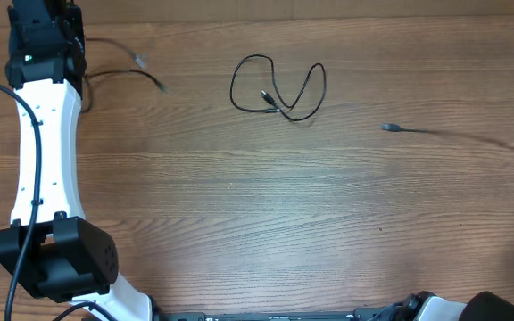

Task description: Untangle cables

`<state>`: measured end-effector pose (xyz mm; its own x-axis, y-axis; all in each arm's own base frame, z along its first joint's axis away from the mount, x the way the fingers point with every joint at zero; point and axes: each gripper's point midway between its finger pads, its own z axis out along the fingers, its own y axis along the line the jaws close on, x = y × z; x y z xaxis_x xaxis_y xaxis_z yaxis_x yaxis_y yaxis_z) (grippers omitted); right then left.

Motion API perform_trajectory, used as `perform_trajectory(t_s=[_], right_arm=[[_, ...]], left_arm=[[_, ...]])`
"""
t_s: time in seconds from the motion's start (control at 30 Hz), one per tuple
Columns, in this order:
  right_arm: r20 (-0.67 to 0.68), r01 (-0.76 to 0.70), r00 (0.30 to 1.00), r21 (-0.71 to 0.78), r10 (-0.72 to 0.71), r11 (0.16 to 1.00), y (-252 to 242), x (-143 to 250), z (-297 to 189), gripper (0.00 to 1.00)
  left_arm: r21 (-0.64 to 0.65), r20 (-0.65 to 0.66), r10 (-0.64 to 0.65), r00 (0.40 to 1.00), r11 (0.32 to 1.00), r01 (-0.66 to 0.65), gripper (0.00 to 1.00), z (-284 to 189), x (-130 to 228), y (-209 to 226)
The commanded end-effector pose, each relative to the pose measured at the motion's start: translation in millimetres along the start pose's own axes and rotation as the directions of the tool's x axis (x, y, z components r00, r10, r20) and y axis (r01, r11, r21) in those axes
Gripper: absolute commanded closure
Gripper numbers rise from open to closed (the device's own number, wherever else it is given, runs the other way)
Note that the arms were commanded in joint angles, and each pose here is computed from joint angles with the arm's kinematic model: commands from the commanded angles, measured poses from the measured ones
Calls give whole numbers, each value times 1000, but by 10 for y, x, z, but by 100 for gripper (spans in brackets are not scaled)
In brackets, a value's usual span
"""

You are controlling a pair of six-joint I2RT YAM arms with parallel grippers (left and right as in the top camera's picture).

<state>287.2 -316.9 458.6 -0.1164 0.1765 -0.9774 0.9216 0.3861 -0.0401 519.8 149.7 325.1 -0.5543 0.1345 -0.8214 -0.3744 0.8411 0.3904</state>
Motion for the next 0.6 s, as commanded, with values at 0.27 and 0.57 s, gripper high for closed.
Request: perform_trajectory(t_s=[0.27, 0.57], right_arm=[[-134, -44, 991, -121, 28, 992, 122, 328, 172, 0], [-372, -158, 903, -752, -215, 640, 1360, 1172, -214, 0]], left_arm=[[85, 77, -16, 997, 996, 9, 96, -238, -251, -113], [303, 49, -123, 991, 947, 102, 67, -369, -245, -514]])
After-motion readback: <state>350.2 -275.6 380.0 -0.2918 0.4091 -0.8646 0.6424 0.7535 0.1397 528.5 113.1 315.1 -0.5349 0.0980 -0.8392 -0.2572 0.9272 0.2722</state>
